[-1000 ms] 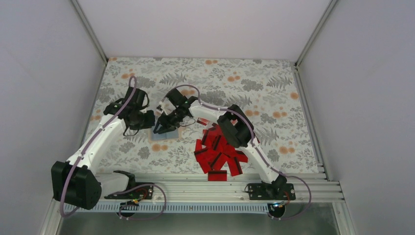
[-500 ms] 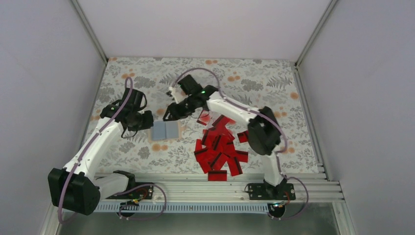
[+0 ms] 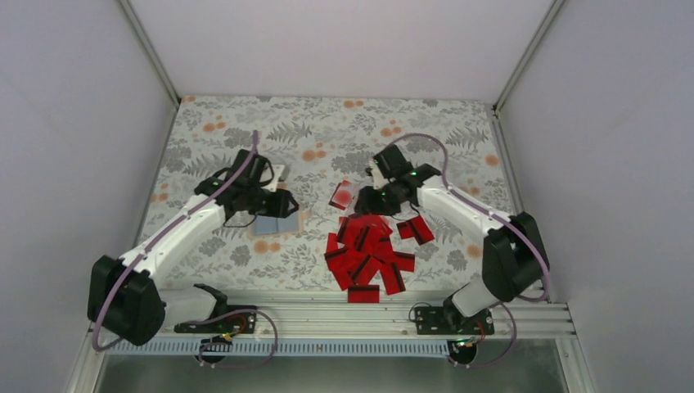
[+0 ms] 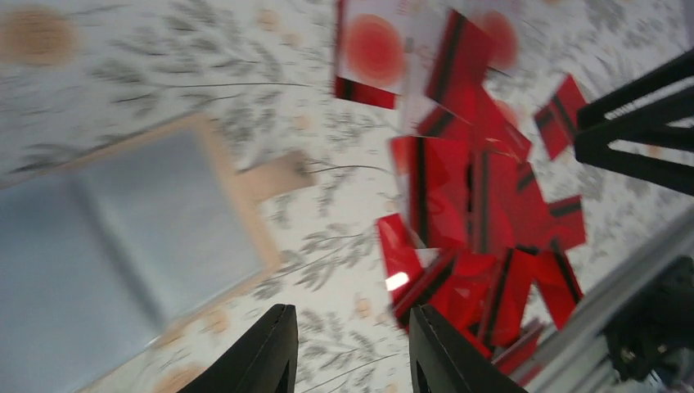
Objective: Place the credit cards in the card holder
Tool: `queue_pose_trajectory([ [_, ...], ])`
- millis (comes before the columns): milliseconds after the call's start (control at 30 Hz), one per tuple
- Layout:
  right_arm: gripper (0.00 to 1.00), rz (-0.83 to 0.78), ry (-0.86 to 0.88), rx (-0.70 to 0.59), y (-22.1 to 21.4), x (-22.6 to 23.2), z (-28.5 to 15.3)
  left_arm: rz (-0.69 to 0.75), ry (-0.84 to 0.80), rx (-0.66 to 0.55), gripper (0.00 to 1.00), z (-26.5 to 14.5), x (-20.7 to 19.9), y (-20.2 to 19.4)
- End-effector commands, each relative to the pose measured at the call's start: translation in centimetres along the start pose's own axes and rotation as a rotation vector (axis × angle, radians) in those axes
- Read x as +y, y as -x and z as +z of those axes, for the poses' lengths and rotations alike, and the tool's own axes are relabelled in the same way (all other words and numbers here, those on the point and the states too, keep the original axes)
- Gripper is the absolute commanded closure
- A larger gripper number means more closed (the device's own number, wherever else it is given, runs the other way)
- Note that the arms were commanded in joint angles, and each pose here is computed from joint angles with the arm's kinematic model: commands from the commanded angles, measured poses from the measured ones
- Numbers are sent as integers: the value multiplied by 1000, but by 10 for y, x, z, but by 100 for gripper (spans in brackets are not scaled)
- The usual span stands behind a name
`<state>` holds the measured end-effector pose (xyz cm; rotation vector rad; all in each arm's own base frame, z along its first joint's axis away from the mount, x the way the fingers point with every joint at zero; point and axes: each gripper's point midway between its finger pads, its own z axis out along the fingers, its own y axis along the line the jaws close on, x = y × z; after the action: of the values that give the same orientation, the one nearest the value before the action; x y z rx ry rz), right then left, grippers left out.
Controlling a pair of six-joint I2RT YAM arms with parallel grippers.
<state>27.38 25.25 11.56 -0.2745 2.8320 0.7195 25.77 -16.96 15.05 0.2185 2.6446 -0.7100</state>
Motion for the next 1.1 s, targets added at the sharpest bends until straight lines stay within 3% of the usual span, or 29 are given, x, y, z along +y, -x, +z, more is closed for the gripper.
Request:
queue_pose_trajectory([
  [0, 49, 230, -106, 10, -25, -49, -15, 140, -203, 33, 63, 29, -49, -1],
  [100, 44, 331, -118, 41, -41, -60, -20, 157, -261, 79, 63, 47, -66, 0],
  [200, 31, 399, -148, 21, -46, -71, -28, 191, -294, 111, 62, 62, -81, 6],
  [300, 27, 431, -85, -9, -39, -70, -27, 212, -289, 140, 60, 79, -87, 11],
  [700, 30, 543, 167, -104, 7, -74, -14, 160, -202, 203, 64, 152, -107, 51],
  [1067, 37, 570, 174, -55, 19, -99, 25, 175, -177, 316, 64, 209, -111, 60],
])
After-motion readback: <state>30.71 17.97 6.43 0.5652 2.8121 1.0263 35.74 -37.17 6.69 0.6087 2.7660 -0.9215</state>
